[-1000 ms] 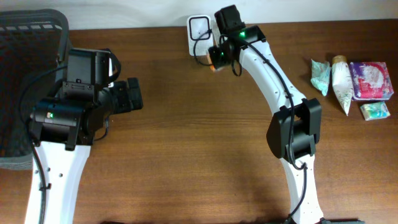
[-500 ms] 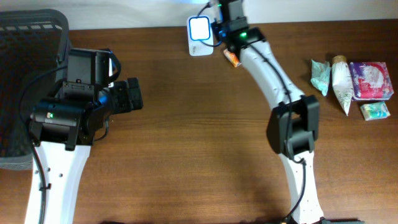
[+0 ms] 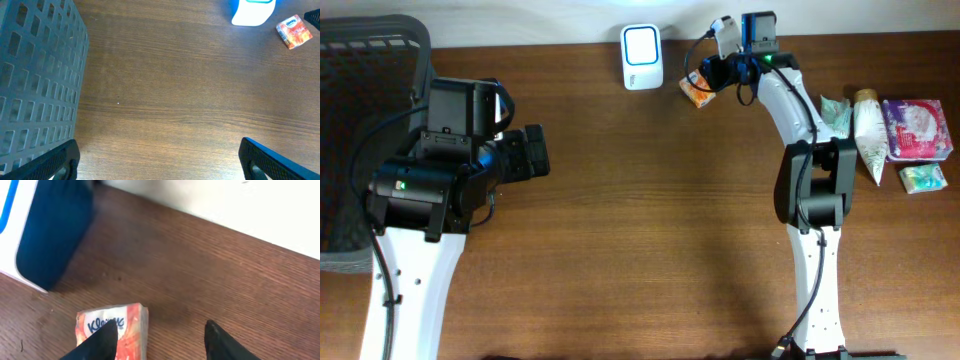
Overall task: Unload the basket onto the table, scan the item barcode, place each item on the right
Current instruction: 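Hold the orange tissue pack under the scanner window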
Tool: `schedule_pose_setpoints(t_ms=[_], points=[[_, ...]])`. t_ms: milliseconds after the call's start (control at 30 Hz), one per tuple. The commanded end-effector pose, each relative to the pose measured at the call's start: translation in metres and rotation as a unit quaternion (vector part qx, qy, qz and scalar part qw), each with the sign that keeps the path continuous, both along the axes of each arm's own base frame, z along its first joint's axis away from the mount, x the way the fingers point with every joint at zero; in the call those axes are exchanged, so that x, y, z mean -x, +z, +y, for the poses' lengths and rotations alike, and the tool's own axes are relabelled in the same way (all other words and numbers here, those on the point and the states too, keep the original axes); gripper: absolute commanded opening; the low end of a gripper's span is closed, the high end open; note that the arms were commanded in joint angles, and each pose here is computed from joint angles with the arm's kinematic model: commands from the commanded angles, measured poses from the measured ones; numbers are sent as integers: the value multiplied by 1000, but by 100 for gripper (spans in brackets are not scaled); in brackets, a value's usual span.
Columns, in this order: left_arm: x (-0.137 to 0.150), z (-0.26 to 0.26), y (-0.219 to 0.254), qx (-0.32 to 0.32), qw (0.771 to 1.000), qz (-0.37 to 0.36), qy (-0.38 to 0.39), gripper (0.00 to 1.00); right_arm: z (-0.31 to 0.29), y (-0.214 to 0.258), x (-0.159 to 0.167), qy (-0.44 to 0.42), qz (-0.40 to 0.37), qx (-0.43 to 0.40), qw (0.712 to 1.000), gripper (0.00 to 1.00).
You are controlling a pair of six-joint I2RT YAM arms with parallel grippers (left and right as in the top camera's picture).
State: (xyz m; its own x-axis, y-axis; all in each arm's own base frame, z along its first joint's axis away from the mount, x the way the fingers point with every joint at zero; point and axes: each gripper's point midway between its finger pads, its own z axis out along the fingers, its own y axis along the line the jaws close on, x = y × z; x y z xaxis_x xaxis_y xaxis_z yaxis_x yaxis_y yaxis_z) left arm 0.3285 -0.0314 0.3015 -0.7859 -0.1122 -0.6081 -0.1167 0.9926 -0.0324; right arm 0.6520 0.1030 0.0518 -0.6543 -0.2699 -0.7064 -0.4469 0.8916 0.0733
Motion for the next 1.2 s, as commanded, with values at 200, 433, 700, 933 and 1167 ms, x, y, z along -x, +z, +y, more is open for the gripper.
schedule_pose_setpoints(t_ms=[200,433,700,933,1167], points=[[-1,2,4,1,1000,-5,6,99,27,-63,24,29,73,-15,997,25],[-1,2,4,1,1000,-5,6,99,0,-16,11,-36,37,41,998,4],[-1,2,4,1,1000,-5,6,99,29,120,0,-48,-110,101,988,4],[-1,2,4,1,1000,-5,6,99,100,148,0,19,-206,172,963,4],[-1,2,4,1,1000,-5,6,99,131,151,-10,21,-263,185,947,4]])
